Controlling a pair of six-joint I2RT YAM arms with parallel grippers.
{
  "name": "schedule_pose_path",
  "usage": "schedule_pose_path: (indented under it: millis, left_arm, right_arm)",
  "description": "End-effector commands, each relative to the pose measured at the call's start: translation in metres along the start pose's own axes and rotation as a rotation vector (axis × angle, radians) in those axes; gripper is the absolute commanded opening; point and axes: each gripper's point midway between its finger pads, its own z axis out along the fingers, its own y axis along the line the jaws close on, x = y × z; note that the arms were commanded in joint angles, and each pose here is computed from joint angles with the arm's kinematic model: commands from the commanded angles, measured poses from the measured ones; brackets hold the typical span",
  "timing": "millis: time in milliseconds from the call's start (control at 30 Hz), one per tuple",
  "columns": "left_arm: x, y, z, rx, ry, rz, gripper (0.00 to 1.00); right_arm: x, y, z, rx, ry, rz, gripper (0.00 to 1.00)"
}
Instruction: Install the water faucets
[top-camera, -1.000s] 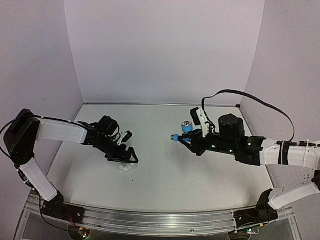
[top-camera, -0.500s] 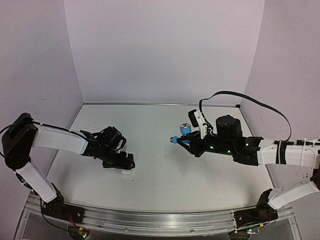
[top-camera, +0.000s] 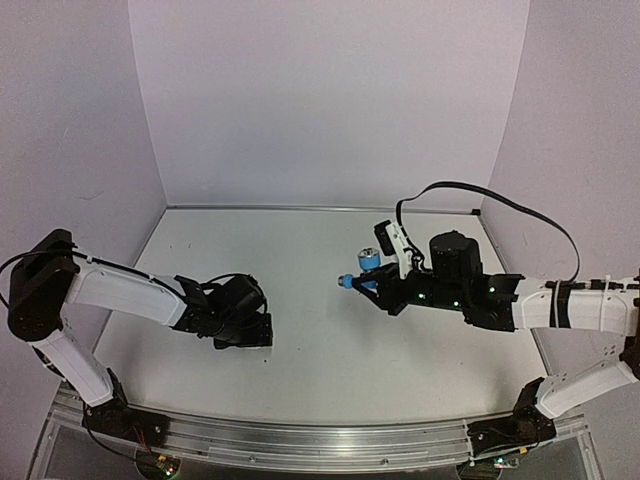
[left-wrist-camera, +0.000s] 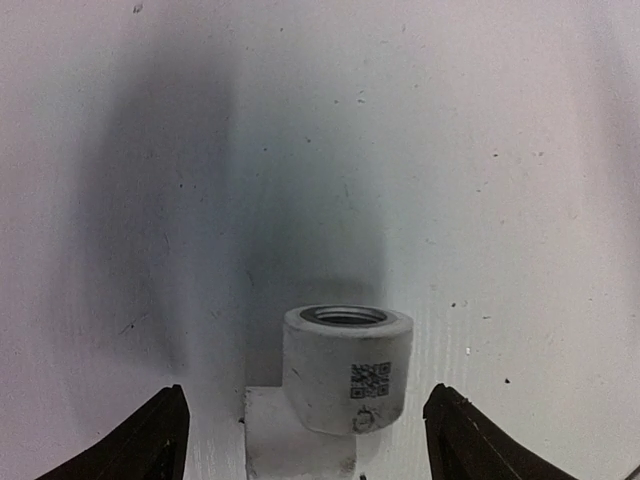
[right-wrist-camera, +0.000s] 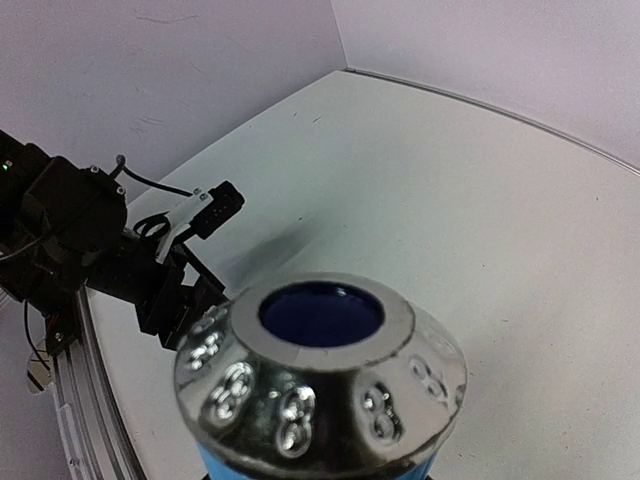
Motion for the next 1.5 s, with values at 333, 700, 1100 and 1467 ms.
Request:
schedule_pose_path:
  millis: [333, 700, 1100, 1467]
  left_arm:
    - [-0.005, -0.007, 0.028, -0.092, -0.003, 0.265, 0.65]
    - [-0.022, -0.026, 0.046, -0.105, -0.044, 0.389, 0.38]
    - [-0.032, -0.117, -0.018, 0.727, 0.155, 0.216, 0.14]
    - [-0.026, -0.123, -0.003, 0.894, 0.453, -0.029, 0.10]
  right_arm:
    - [-0.025, 0.012, -0.006, -0.036, -0.089, -0.001, 0.00]
    - [-0.027, 0.012, -0.007, -0.027, -0.088, 0.000, 0.00]
    - [-0.026, 0.008, -0.008, -0.002, -0.081, -0.011, 0.00]
    - [-0.026, 0.008, -0.012, 0.000, -0.087, -0.005, 0.00]
